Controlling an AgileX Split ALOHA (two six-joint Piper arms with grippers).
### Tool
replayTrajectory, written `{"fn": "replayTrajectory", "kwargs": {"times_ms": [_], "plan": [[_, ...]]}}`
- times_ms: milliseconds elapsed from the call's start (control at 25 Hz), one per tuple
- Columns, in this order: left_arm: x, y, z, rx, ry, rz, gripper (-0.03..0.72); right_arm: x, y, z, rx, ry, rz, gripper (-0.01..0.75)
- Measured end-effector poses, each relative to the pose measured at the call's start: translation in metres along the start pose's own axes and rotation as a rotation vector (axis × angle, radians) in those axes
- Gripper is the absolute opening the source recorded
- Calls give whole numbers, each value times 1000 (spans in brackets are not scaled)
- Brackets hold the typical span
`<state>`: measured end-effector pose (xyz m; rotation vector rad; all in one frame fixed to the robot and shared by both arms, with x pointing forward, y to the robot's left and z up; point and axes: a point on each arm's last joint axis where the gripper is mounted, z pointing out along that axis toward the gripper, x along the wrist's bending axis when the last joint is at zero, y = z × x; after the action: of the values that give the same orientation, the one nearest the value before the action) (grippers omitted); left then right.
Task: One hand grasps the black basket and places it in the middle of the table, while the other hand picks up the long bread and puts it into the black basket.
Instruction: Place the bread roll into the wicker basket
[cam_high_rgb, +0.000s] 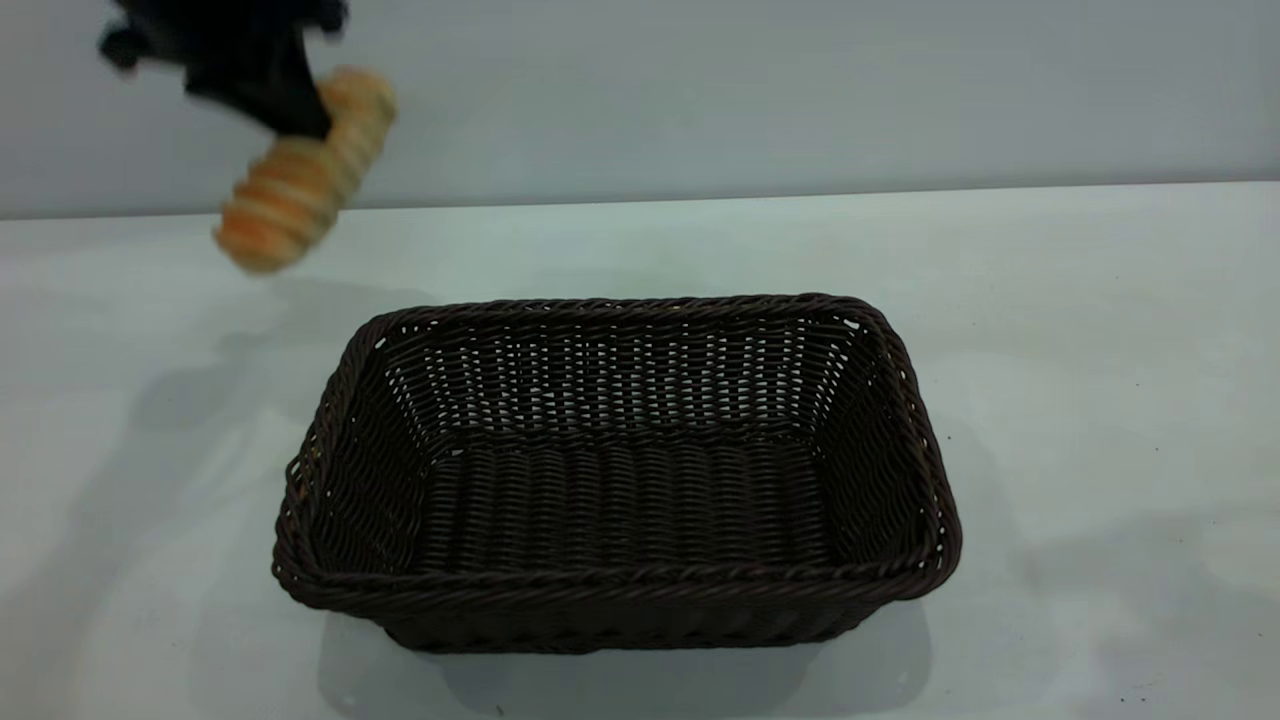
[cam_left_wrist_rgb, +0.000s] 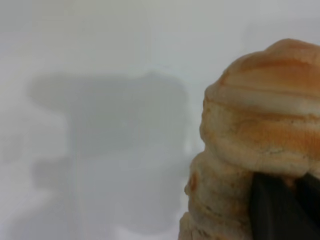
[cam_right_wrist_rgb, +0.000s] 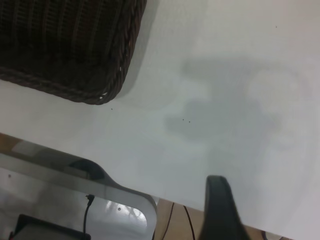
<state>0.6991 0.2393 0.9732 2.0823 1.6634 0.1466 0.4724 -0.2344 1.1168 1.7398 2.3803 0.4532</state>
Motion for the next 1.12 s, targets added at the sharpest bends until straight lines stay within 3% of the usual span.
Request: {"fn": "replayTrajectory", "kwargs": {"times_ms": [360, 520, 680, 800, 960, 1120], "plan": [[-109, -28, 7, 259, -303, 362, 47, 0, 0, 0, 0, 0, 0, 512], [-150, -44, 29, 332, -347, 448, 47, 0, 0, 0, 0, 0, 0, 512], [-168, -57, 51, 382, -361, 480, 62, 0, 0, 0, 0, 0, 0, 512], [-170, -60, 58, 387, -360, 483, 128, 0, 0, 0, 0, 0, 0, 512], [-171, -55, 55, 370, -347, 475, 298, 0, 0, 0, 0, 0, 0, 512], [-171, -32, 26, 319, -260, 528, 412, 0, 0, 0, 0, 0, 0, 512]]}}
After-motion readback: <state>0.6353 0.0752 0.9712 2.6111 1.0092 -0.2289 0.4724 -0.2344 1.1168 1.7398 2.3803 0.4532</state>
